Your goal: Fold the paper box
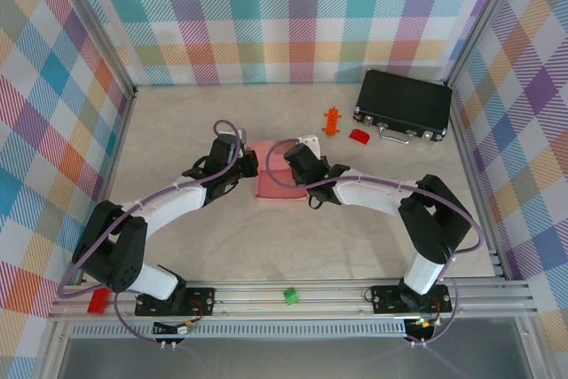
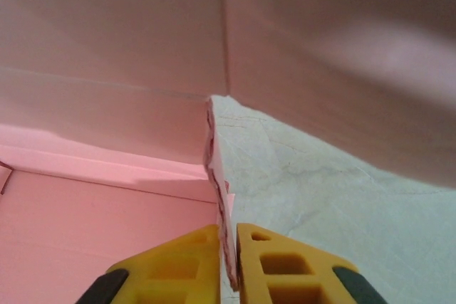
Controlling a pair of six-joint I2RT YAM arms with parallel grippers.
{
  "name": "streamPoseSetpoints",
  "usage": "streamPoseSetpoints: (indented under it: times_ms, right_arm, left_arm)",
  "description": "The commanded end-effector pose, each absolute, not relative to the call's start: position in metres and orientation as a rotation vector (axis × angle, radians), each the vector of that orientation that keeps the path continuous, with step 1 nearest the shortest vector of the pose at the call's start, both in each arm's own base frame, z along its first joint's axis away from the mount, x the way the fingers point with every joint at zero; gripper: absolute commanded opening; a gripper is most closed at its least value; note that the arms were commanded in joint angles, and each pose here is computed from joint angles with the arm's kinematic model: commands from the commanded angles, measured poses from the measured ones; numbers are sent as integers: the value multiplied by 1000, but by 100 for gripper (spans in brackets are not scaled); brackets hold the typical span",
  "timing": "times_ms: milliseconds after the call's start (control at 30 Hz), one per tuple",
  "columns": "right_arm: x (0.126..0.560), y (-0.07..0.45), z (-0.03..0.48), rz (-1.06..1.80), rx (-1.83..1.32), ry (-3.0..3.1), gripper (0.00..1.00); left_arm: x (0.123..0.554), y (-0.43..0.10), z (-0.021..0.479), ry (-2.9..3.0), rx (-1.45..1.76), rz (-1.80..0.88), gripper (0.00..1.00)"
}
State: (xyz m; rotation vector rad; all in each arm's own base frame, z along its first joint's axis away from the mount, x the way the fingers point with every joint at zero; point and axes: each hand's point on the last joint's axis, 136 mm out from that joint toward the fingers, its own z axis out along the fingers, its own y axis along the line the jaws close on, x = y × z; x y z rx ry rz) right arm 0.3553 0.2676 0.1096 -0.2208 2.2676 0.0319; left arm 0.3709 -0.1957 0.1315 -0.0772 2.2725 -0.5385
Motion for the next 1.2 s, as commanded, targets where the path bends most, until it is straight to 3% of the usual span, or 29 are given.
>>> streamPoseSetpoints:
  times_ms: [0,567,1167]
  right_arm:
    - [353,272,125,70,-189,2250,12]
    - [342,275,106,78,-149,2284,5]
    - [329,273,85,61,-93,2272,6]
  left_arm:
    - [360,-199,125,2300,-70,-543,4]
    - [348,-200,115,2275,-97,-552,2]
    - [330,-200,96,2268,-62,-558,3]
